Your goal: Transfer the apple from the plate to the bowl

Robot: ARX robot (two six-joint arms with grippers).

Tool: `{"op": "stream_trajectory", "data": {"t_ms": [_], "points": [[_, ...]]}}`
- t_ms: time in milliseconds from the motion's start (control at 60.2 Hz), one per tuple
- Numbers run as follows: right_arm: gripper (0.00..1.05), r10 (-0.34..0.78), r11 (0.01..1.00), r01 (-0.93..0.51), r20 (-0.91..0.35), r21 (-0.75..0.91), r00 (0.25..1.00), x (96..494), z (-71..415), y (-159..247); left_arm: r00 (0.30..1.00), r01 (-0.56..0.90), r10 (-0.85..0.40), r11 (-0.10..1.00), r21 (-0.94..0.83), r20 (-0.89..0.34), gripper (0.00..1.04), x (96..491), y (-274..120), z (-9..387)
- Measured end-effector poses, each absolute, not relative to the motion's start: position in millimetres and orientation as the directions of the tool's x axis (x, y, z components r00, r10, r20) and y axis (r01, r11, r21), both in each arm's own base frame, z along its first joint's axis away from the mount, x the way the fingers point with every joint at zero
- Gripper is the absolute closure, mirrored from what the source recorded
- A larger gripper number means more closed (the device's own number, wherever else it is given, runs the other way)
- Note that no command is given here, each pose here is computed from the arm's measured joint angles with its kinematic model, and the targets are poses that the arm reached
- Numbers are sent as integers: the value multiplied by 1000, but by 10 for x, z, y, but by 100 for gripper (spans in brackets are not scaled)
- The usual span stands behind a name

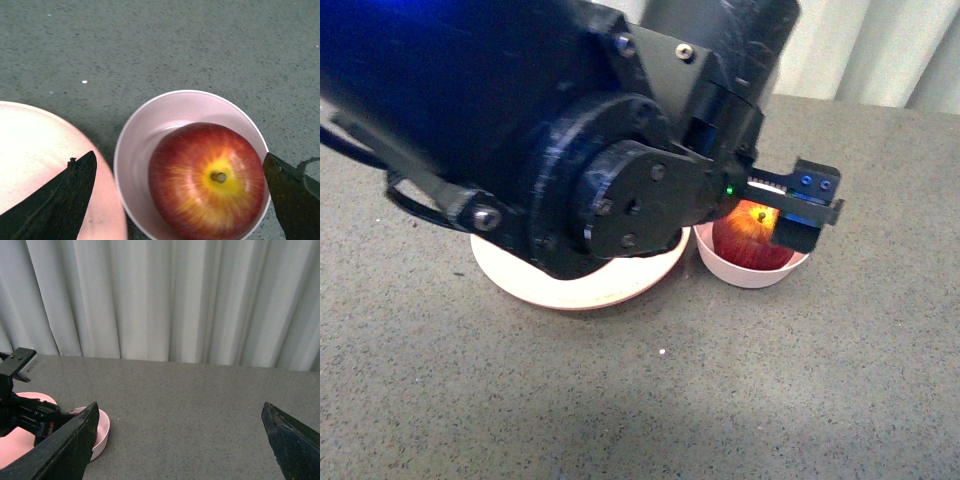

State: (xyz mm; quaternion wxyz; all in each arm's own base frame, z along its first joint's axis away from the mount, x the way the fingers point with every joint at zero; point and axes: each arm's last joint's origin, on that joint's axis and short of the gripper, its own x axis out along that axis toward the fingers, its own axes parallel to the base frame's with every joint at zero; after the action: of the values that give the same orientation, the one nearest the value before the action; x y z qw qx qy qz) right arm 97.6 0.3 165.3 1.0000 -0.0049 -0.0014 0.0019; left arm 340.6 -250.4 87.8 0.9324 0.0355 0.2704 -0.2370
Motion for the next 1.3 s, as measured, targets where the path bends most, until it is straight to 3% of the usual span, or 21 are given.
{"op": "stream_trajectory", "data": {"t_ms": [415,681,881,1030,1296], "points": [[9,4,1000,-4,3,-10,1000,976,1653,3,834,248,-221,969,-15,-506,7,3270,-1625,1182],[9,4,1000,-4,3,-10,1000,976,1653,3,883,169,-159,985,-17,-441,7,2714,-1090,1444],[9,4,1000,-4,3,-10,1000,976,1653,3,937,129,-126,992,-12,-325,7,2092,-771,1619],[9,0,1000,0,3,-10,1000,976,1653,2,999,14,-14,1000,-12,-48,37,1907,-561,1577],[9,3,1000,-3,3,-10,1000,976,1653,2,1000,4,-4,1000,-8,-17,86,1654,-294,1614]]}}
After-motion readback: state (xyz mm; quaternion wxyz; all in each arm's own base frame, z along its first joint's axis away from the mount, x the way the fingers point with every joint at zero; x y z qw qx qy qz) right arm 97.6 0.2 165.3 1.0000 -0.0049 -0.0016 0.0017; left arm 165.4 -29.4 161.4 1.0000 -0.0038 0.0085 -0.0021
